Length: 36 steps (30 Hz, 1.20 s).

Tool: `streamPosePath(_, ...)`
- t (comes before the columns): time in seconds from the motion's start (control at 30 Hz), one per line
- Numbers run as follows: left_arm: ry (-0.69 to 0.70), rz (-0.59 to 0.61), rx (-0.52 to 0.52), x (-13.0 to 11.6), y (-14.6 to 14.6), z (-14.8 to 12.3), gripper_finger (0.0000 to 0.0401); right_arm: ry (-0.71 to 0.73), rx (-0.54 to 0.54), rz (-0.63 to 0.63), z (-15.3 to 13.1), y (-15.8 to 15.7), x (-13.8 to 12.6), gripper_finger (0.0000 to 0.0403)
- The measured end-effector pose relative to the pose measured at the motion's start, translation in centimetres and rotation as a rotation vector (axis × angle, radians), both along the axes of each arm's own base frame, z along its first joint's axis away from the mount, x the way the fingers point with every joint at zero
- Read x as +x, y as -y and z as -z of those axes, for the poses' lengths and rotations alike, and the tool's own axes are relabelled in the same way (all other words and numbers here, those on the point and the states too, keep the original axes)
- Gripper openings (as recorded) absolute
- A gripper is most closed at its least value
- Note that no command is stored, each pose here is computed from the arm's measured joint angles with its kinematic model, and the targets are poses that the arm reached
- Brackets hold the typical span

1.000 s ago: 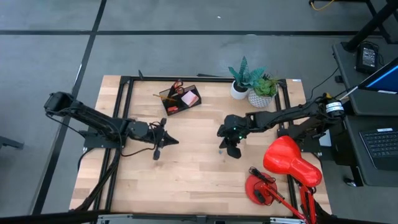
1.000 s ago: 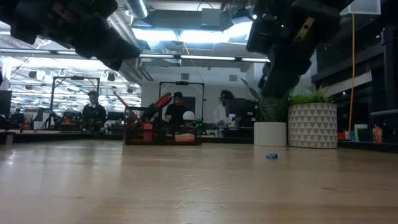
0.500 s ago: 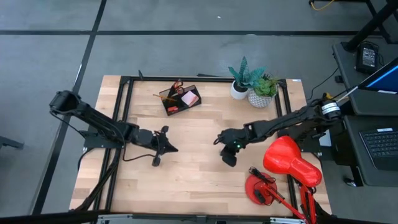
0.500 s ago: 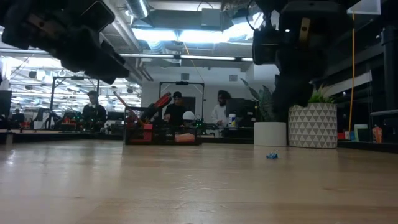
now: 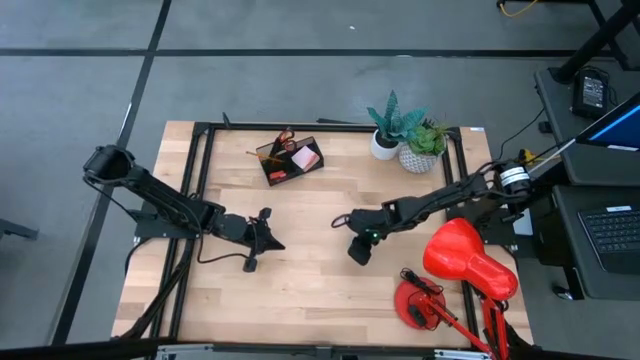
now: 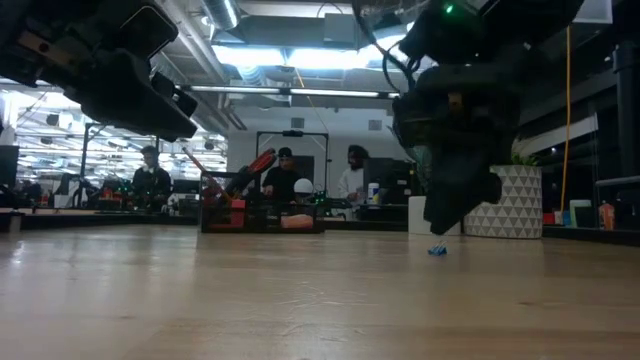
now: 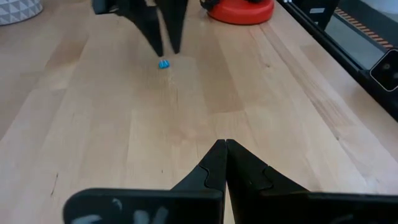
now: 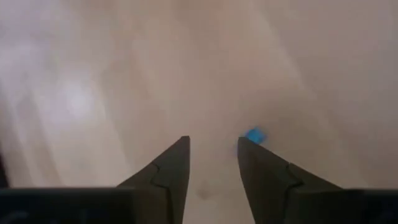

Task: Pick and place office supplies into organizer
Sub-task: Put the blue binder clip into the desk organizer

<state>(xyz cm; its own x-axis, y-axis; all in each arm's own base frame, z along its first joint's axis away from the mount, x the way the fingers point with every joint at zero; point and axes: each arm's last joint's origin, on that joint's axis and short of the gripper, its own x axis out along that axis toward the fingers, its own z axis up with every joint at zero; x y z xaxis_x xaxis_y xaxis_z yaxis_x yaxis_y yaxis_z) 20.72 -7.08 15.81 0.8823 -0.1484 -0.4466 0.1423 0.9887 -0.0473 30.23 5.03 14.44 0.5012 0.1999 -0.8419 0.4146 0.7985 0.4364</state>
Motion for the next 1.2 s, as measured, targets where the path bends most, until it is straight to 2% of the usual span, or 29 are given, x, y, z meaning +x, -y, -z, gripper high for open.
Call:
streamPosePath(0.27,0.001,0.001,0.0,0.0,0.0,0.0,0.0002,-0.024,0.021,0.021,0.2,1.6,0.1,0.0139)
streamPosePath(0.5,0.002,-0.008,0.005,0.0,0.0,0.0,0.0003,-0.117,0.042,0.011,0.6,1.7,-0.7,0.0139)
streamPosePath(0.87,0.012,-0.044,0.02,0.1,-0.1,0.0,0.0002,-0.104,0.055,0.053,1.1,1.7,-0.2,0.0139)
streamPosePath(1.2,0.013,-0.044,0.019,0.1,-0.1,0.0,0.0001,-0.075,0.049,0.03,1.6,1.6,0.3,0.0139)
